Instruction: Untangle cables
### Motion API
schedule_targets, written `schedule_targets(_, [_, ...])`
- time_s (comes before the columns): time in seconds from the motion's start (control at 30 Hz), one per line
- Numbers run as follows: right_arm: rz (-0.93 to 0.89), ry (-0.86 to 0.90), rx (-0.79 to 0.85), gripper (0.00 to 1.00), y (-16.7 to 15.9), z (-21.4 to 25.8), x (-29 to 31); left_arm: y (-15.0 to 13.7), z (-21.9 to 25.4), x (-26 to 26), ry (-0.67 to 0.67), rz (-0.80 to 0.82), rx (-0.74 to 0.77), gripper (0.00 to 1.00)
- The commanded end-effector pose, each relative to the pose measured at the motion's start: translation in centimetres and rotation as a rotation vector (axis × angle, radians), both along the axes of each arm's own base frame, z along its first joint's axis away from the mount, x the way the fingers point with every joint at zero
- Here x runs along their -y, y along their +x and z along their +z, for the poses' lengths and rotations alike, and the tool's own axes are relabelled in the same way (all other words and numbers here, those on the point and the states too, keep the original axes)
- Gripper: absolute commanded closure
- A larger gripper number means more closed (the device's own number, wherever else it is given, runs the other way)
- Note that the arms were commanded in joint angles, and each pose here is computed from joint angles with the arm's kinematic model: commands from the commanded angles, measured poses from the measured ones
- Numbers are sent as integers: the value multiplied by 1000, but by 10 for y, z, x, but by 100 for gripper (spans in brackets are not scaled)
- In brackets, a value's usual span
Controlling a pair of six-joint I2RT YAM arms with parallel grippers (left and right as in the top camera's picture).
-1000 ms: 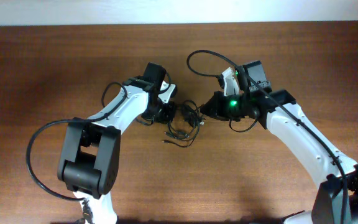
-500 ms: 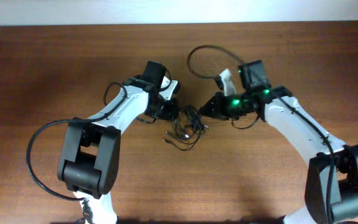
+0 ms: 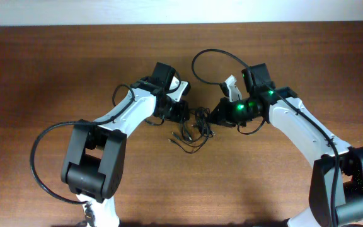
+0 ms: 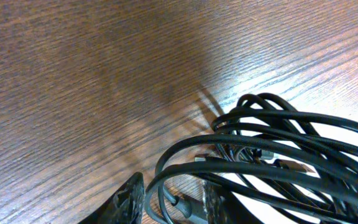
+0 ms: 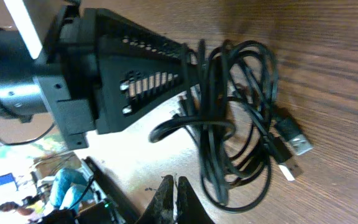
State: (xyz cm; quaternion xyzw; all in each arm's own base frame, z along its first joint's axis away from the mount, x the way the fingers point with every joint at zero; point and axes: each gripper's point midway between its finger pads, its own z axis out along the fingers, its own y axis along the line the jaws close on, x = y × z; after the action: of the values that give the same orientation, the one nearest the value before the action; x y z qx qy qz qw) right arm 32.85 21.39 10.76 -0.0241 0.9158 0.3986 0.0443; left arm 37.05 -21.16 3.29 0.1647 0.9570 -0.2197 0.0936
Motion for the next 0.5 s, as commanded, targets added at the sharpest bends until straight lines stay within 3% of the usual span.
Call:
schedule_targets(0.0, [-18,-42,-14,91,-1,-7,-1,-3,-3,2,-13,-4,-16,62])
schedule_targets(0.03, [-15,-42,-18,89,-2,-7,-3,-3,-3,2,-14,-4,-14,63])
schedule_targets(0.1, [7,-40,-9,69,-6,-7,-12,-3,-3,2,-14,-4,-13,65])
schedule_targets(0.13, [11,-40,6,64,-4,-6,-14,-2,-3,2,-11,-3,-12,66])
schedule_targets(0.27, [-108,-53,14,58,18,-7,-16,-2,-4,0,0,0,-9,77])
schedule_targets(0.4, [-138,-61,10,58,27,-20,-23,-2,-4,0,0,0,-9,73])
schedule_targets(0.43, [-142,-67,5,62,29,-25,-23,-2,-4,0,0,0,-8,73])
schedule_targets(0.47, [-151,-86,4,74,31,-30,-20,-1,-4,1,-1,0,-8,73])
